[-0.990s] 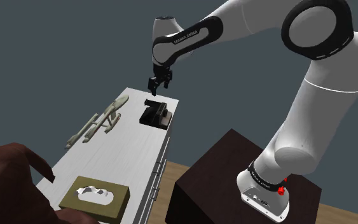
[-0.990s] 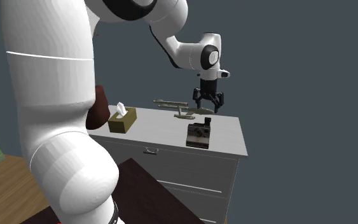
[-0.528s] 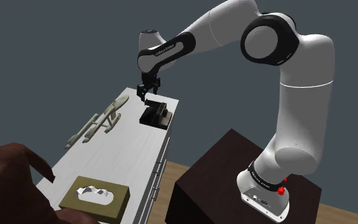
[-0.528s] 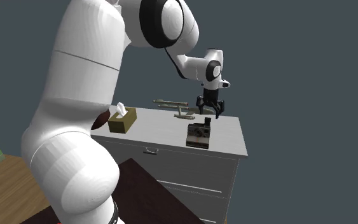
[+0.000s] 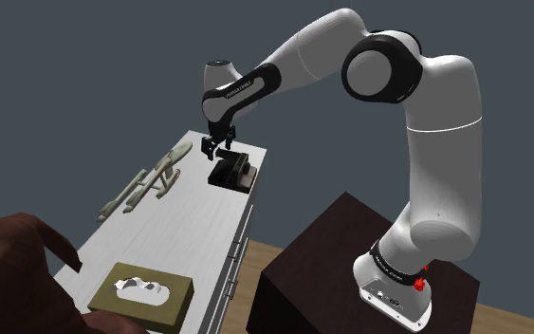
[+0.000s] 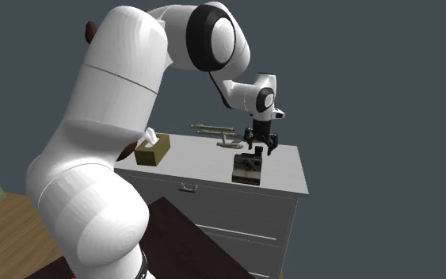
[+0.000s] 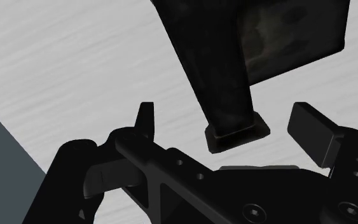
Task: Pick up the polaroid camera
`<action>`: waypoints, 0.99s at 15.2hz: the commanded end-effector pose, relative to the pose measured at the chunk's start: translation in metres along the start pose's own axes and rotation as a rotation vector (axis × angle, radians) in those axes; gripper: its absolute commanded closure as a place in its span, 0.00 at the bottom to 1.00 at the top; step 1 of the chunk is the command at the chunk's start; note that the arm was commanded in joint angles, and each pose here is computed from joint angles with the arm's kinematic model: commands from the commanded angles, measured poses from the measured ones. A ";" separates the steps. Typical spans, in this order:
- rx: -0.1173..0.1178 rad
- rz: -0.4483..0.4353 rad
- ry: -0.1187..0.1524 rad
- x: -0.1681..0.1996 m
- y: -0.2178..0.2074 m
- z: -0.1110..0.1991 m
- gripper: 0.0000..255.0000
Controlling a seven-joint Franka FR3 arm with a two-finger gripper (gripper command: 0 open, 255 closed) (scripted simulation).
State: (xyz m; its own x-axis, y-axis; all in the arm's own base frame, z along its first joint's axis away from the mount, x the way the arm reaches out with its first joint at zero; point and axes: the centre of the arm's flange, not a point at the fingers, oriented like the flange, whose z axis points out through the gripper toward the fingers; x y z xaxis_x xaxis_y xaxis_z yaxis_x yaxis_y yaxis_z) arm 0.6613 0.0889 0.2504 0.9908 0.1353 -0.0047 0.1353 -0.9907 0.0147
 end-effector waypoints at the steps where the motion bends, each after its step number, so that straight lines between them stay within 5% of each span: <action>1: 0.000 0.000 0.000 0.000 -0.001 0.007 0.00; 2: 0.000 0.000 0.000 0.001 -0.001 0.007 0.00; 3: 0.000 0.000 0.000 0.001 -0.001 0.007 1.00; 15: 0.000 0.000 0.000 0.000 0.000 -0.009 1.00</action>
State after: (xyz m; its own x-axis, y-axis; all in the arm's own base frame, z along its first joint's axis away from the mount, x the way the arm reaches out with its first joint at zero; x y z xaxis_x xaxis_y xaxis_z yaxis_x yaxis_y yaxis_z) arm 0.6624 0.0898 0.2536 0.9908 0.1353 -0.0057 0.1353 -0.9907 0.0148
